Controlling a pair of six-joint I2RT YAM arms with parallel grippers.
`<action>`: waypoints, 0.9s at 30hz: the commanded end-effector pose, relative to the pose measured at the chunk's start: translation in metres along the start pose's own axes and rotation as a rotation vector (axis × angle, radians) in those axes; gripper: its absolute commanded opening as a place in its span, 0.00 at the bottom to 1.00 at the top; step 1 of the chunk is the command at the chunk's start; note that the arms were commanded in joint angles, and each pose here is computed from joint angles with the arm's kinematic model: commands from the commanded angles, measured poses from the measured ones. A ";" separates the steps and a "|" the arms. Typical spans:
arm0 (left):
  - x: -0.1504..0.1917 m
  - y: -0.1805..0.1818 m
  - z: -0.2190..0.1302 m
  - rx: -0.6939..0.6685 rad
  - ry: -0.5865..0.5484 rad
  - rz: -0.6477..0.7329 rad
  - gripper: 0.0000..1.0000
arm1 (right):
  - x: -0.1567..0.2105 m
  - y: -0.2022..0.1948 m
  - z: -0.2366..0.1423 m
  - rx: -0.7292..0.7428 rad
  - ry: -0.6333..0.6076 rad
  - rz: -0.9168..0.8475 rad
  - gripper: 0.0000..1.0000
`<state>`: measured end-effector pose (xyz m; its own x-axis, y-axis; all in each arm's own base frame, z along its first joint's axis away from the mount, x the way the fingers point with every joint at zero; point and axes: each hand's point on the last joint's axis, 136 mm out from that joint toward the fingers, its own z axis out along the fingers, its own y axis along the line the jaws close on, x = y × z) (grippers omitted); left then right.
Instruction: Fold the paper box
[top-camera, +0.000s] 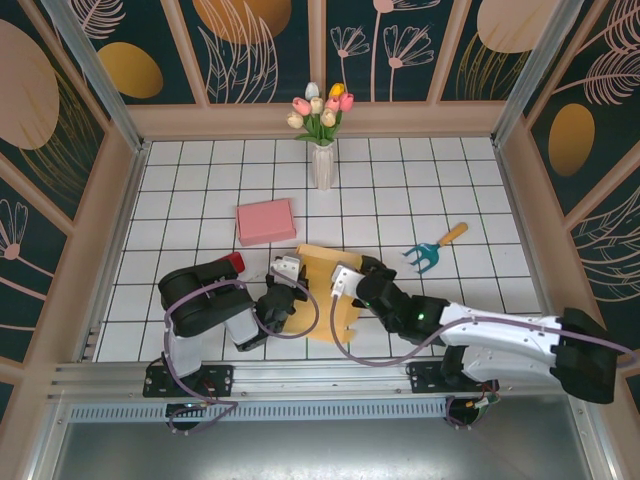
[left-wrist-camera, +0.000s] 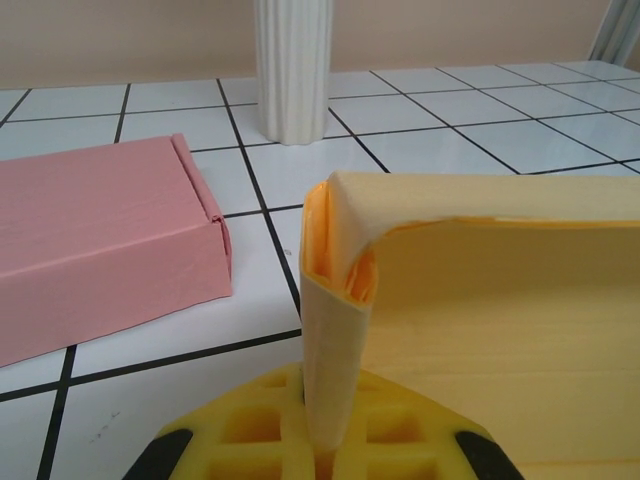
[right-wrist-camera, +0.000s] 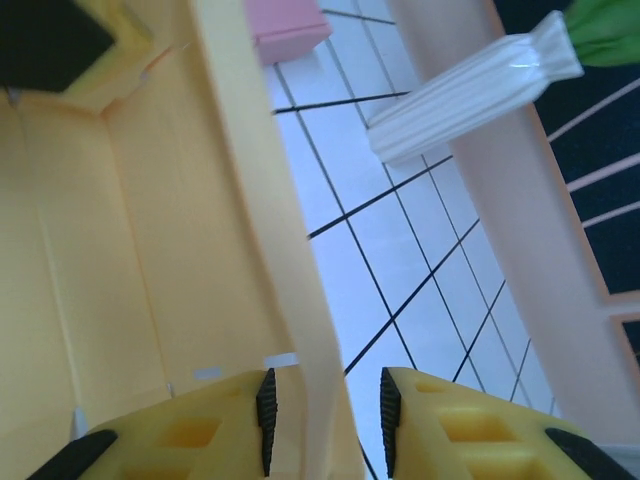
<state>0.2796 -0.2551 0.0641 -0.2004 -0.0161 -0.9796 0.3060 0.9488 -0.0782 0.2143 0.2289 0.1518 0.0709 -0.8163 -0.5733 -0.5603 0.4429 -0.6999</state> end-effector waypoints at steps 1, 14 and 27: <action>0.001 0.007 -0.003 -0.006 -0.013 -0.002 0.00 | -0.020 -0.025 -0.019 0.020 -0.060 0.236 0.36; -0.004 -0.006 -0.017 0.131 -0.040 -0.005 0.00 | -0.032 -0.063 -0.017 0.025 -0.027 1.002 0.38; -0.002 -0.034 -0.028 0.316 -0.056 0.062 0.00 | -0.083 0.004 0.050 -0.306 -0.102 0.799 0.36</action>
<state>0.2557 -0.2664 0.0596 -0.1781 0.0594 -0.9822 0.4985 0.8660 -0.0380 0.2421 0.2876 0.1428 -0.4456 -0.3260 -0.8338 -0.5851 0.8110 -0.0044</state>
